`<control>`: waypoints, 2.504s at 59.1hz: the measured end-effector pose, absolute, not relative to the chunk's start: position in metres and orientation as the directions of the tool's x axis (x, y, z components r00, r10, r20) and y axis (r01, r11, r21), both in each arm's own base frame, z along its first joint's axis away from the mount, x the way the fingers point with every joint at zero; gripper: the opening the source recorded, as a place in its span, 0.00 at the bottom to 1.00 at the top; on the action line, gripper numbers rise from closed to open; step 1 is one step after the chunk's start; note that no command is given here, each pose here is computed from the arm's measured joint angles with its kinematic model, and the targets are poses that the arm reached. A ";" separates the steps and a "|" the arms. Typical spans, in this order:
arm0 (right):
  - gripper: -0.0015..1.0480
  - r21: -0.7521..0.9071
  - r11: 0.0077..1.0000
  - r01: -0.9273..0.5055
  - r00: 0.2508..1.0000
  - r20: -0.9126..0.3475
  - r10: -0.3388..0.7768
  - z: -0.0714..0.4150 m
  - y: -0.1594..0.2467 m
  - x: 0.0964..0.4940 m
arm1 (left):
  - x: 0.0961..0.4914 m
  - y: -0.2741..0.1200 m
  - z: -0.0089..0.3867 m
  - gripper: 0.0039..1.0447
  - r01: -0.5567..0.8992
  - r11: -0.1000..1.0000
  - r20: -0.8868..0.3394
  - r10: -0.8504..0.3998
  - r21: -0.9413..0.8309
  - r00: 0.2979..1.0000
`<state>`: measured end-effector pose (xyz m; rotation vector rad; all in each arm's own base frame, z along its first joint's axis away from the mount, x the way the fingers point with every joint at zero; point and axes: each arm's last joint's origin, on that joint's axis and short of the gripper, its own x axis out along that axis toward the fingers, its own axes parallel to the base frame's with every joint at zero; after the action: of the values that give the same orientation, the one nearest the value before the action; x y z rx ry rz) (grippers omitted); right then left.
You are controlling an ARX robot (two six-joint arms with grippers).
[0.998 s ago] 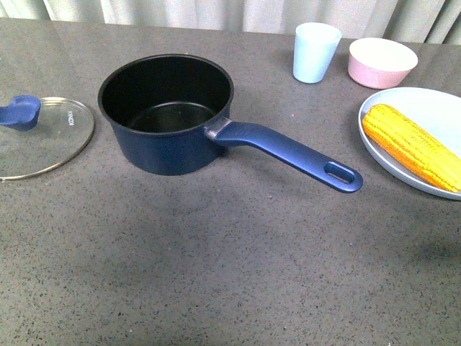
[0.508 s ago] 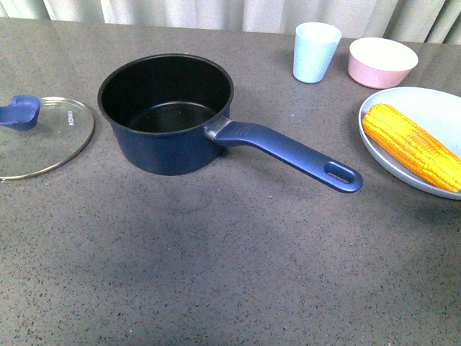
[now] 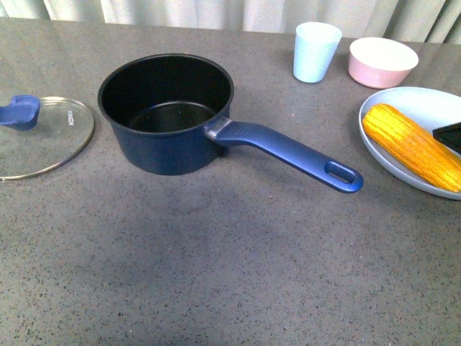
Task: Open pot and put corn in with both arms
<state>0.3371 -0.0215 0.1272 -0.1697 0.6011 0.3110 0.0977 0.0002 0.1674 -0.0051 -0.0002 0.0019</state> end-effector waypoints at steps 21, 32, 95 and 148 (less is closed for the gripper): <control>0.91 -0.059 0.913 -0.403 0.716 -0.642 0.275 0.106 -0.015 0.362 | 0.098 0.000 0.167 0.92 -0.002 1.000 0.000 0.002 -0.005 1.000; 0.91 -0.053 0.909 -0.413 0.694 -0.665 0.277 0.096 -0.015 0.366 | 0.098 0.000 0.167 0.92 -0.002 1.000 0.000 0.002 -0.005 1.000; 0.19 0.102 0.778 -0.620 0.671 -0.445 0.593 0.185 0.087 0.369 | 0.098 0.000 0.167 0.92 -0.002 1.000 0.000 0.002 -0.005 1.000; 0.24 0.059 0.682 -0.729 0.545 -0.553 0.630 0.164 0.266 0.410 | 0.098 0.000 0.167 0.92 -0.002 1.000 0.000 0.002 -0.005 1.000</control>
<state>0.4096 0.2663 0.1640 -0.1858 0.5771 0.8112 0.0977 0.0002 0.1674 -0.0051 -0.0002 0.0023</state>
